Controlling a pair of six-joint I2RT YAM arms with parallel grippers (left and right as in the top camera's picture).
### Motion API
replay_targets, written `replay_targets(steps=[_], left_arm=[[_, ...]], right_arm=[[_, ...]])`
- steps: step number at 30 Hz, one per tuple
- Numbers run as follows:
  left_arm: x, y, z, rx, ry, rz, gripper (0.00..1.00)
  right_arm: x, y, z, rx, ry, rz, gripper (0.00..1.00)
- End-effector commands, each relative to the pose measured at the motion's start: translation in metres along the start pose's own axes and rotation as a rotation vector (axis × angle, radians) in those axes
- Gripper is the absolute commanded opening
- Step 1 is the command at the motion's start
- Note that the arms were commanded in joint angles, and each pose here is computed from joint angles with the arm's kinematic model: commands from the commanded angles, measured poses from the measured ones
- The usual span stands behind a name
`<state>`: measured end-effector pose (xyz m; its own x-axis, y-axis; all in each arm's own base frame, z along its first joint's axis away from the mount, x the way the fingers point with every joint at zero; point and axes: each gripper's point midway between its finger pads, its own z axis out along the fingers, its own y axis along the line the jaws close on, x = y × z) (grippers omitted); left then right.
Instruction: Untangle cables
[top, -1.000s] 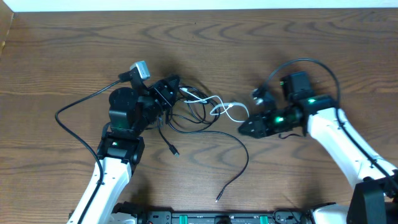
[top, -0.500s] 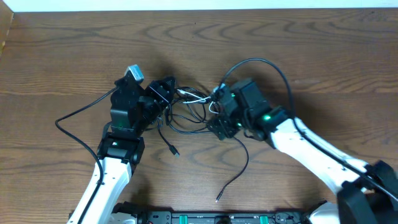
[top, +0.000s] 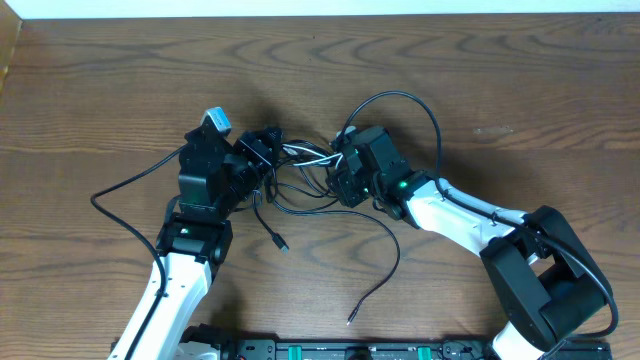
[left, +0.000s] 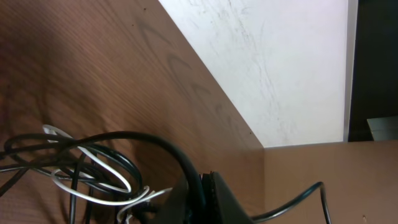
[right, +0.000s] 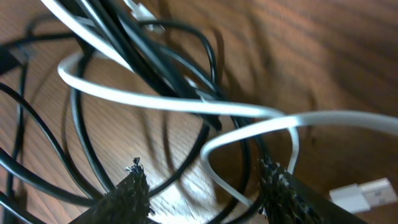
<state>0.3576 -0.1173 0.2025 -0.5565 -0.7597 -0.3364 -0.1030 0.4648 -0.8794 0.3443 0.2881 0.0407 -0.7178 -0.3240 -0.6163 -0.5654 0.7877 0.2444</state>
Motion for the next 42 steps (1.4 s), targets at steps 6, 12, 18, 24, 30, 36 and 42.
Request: replay_targets(steps=[6, 12, 18, 24, 30, 36, 42], left_arm=[[-0.005, -0.006, -0.002, 0.012, -0.013, -0.005, 0.08], [-0.005, -0.006, -0.002, 0.012, -0.013, -0.005, 0.08], [-0.002, -0.008, -0.002, 0.020, 0.002, -0.005, 0.08], [-0.002, -0.008, -0.002, 0.020, 0.004, -0.004, 0.08], [-0.001, -0.004, -0.001, 0.005, 0.007, 0.006, 0.08], [0.003, 0.002, -0.002, -0.018, 0.023, -0.004, 0.08], [0.014, -0.004, -0.002, 0.017, 0.088, -0.004, 0.08]], right_arm=[[-0.003, 0.004, 0.013, -0.023, -0.026, 0.041, 0.46], [0.000, 0.002, 0.020, -0.023, -0.026, 0.059, 0.30], [-0.005, 0.002, 0.020, -0.026, -0.044, 0.057, 0.01], [-0.018, 0.003, 0.008, -0.029, -0.080, 0.064, 0.01], [-0.051, 0.034, -0.056, -0.223, -0.138, 0.116, 0.01], [-0.082, 0.077, -0.135, -0.527, -0.231, 0.083, 0.01], [-0.081, 0.044, -0.138, -0.339, -0.245, 0.143, 0.01]])
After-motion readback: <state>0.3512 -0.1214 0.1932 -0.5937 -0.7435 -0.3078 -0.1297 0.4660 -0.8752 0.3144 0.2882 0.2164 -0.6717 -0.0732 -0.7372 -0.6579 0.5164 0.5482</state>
